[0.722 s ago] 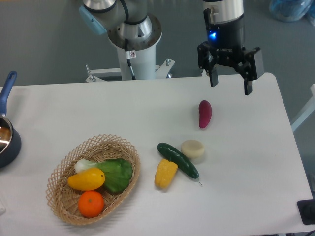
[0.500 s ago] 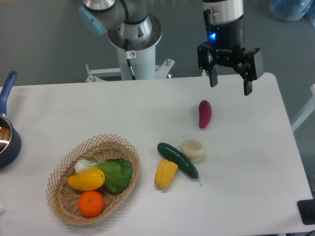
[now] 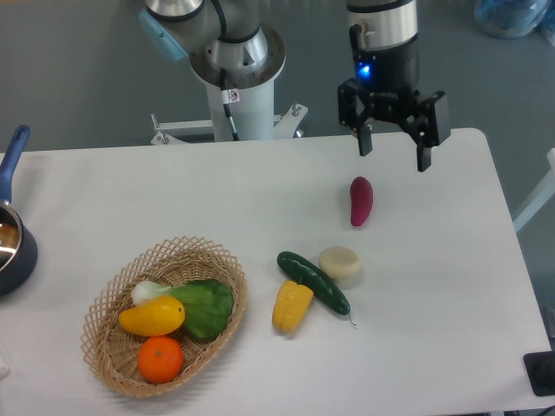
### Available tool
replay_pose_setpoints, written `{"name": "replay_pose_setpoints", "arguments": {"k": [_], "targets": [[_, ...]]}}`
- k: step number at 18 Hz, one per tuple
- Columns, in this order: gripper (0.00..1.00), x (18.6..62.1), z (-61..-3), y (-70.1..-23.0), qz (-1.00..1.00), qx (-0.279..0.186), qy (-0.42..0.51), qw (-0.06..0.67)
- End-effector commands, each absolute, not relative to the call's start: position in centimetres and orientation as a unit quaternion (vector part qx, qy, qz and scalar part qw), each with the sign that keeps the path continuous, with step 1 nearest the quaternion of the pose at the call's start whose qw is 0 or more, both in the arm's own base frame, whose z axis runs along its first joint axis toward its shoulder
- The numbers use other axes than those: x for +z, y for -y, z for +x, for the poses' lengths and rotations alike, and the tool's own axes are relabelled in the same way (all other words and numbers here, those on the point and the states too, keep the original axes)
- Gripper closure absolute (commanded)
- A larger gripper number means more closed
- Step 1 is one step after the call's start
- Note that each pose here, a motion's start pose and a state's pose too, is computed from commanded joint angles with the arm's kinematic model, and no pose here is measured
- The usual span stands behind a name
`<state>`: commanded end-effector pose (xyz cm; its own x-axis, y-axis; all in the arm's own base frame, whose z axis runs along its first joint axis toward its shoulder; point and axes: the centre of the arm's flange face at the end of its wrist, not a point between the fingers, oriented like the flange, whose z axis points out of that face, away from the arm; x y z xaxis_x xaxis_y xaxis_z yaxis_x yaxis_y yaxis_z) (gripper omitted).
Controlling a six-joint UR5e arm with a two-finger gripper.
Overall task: Pick up the mango from the basket
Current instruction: 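Move the open gripper over toward the wicker basket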
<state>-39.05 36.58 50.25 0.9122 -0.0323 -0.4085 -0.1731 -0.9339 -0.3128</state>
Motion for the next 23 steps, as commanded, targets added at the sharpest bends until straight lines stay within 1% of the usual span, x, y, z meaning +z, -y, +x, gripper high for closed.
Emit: {"name": "replay_pose_setpoints", "arguments": {"k": [2, 4, 5, 8, 11, 15, 16, 18, 19, 21, 23], "targets": [[0.00, 49.7, -38.4, -37.2, -0.963, 0.173, -0.020, 0.207], [0.00, 48.0, -37.2, -38.1, -0.964, 0.130, 0.019, 0.233], [0.00, 47.4, -36.7, -38.5, -0.963, 0.117, 0.028, 0.240], [0.00, 45.3, -35.0, -40.1, -0.966, 0.080, 0.026, 0.246], [0.00, 42.8, -33.6, -41.8, -0.969, 0.045, 0.064, 0.235], [0.00, 40.3, -32.6, -43.9, -0.970, 0.015, 0.091, 0.224], [0.00, 39.4, -32.3, -44.7, -0.972, 0.006, 0.082, 0.219], [0.00, 37.7, -30.6, -47.7, -0.976, -0.011, 0.055, 0.210], [0.00, 37.6, -30.7, -48.6, -0.976, -0.011, 0.053, 0.213], [0.00, 37.6, -30.6, -50.2, -0.973, -0.021, 0.075, 0.216], [0.00, 36.6, -30.1, -52.4, -0.971, -0.039, 0.106, 0.209]]}}
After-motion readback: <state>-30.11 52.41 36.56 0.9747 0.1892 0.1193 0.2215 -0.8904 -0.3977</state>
